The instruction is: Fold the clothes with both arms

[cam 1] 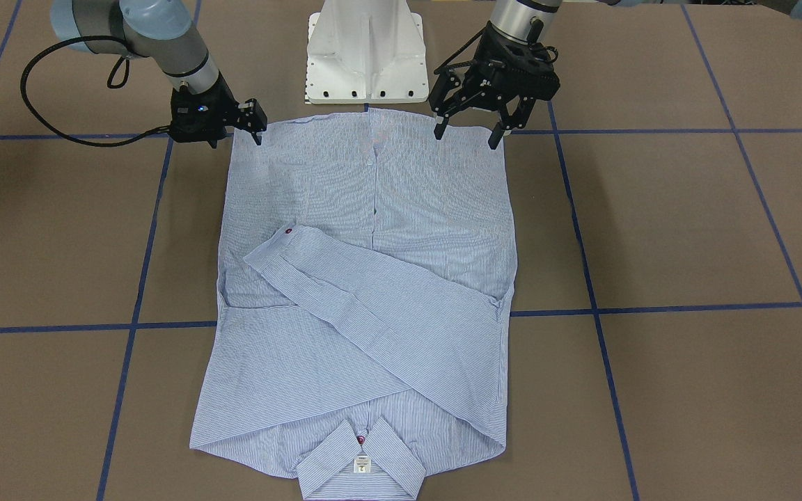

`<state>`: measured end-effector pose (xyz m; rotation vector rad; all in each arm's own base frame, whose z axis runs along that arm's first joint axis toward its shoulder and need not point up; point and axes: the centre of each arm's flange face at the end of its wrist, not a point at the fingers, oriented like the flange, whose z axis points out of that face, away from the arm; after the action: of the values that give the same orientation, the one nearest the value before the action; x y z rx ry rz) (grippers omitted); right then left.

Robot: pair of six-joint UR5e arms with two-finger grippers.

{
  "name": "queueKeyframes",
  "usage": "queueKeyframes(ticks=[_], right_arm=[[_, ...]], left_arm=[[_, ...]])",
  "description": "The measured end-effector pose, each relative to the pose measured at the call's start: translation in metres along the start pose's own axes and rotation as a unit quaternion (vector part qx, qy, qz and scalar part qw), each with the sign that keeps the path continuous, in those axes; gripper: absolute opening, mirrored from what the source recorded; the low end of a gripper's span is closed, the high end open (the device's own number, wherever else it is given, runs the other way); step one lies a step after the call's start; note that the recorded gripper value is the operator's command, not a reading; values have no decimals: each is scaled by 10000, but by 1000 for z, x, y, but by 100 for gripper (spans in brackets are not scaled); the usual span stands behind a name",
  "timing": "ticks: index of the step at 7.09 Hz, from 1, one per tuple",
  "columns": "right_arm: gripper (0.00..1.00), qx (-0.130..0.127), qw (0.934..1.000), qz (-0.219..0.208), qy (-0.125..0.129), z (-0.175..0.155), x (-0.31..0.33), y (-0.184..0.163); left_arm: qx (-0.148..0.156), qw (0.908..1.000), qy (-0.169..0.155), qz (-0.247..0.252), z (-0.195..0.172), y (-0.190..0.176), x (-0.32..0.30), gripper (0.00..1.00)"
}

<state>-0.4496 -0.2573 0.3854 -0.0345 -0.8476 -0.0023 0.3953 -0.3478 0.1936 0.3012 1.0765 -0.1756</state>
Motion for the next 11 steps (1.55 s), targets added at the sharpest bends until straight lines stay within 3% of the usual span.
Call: queueKeyframes(ticks=[5, 7, 9, 11], right_arm=[[80, -207, 9996, -103, 161, 10, -6, 20], [72, -274, 9994, -151, 149, 12, -9, 27], [57, -314, 9993, -175, 141, 13, -11, 30], [53, -346, 9991, -173, 155, 13, -9, 31]], left_arm=[[11, 10000, -8, -5, -1, -1, 0, 99], [10, 10000, -25, -6, -1, -1, -2, 99], [13, 10000, -18, -6, -1, -1, -2, 99], [14, 10000, -12, -7, -2, -1, -1, 99]])
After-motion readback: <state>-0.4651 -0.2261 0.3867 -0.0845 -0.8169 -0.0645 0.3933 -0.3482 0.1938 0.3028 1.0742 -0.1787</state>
